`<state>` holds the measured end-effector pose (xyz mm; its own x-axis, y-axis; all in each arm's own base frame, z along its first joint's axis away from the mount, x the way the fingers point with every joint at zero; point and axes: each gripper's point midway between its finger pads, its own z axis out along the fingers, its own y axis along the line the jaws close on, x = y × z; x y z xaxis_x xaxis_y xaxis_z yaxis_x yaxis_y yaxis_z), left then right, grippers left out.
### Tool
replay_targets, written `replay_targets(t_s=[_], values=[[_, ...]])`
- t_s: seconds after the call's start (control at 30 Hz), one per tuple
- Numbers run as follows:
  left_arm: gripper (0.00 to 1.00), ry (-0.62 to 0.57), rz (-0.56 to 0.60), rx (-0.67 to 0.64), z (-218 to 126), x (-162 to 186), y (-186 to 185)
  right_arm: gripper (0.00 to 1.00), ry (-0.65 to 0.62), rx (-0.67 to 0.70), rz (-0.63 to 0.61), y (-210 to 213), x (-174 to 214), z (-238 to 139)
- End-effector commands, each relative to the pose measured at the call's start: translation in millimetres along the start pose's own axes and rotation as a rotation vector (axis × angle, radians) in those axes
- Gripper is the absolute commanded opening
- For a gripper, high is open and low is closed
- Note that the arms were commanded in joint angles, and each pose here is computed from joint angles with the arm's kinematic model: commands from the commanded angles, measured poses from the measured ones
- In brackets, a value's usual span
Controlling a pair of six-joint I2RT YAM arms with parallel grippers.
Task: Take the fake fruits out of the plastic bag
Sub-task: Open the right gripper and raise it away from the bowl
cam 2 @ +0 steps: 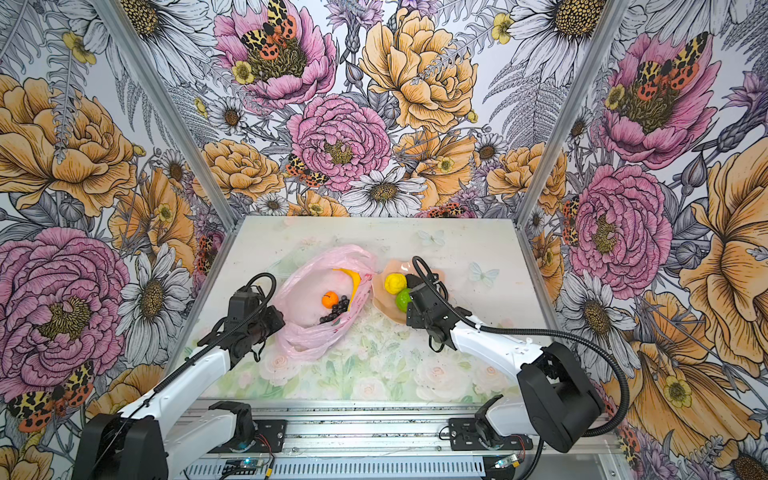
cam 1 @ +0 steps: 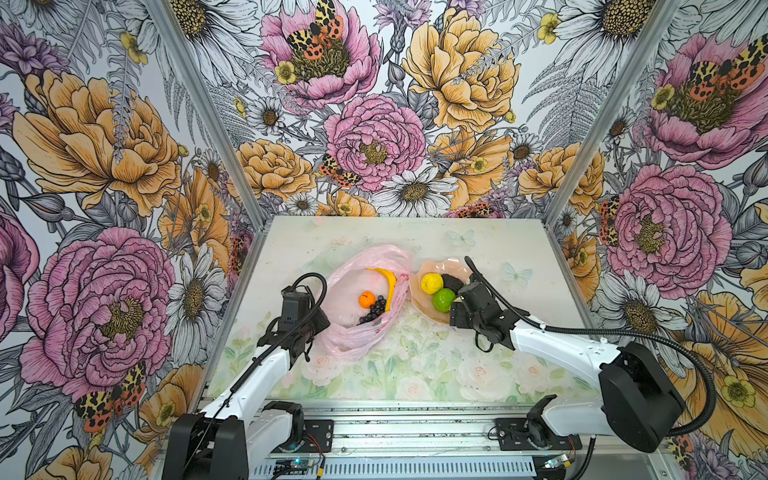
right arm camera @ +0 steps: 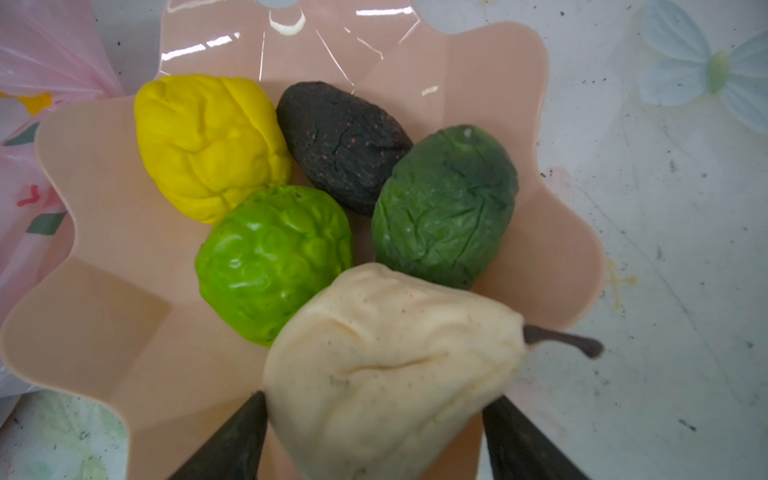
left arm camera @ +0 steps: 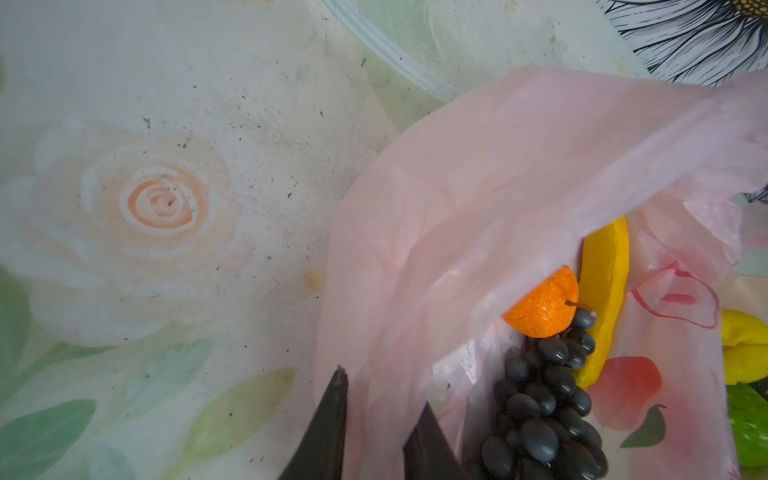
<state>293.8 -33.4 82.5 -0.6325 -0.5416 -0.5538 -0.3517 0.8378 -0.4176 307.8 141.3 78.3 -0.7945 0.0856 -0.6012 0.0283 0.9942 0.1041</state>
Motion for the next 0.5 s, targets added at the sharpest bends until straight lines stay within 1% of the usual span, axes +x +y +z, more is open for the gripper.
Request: replay_targets(t_s=[0.0,0.47], values=[[0.24,-0.038,0.009,-0.004,-2.3,-5.9,2.7,0.81,-0.023,0.009,0.023,2.8,-15.5,1.1],[0.25,-0.042,0.009,-0.001,-2.9,-6.6,2.2,0.75,-0.013,0.024,0.003,8.0,-23.9,6.5]])
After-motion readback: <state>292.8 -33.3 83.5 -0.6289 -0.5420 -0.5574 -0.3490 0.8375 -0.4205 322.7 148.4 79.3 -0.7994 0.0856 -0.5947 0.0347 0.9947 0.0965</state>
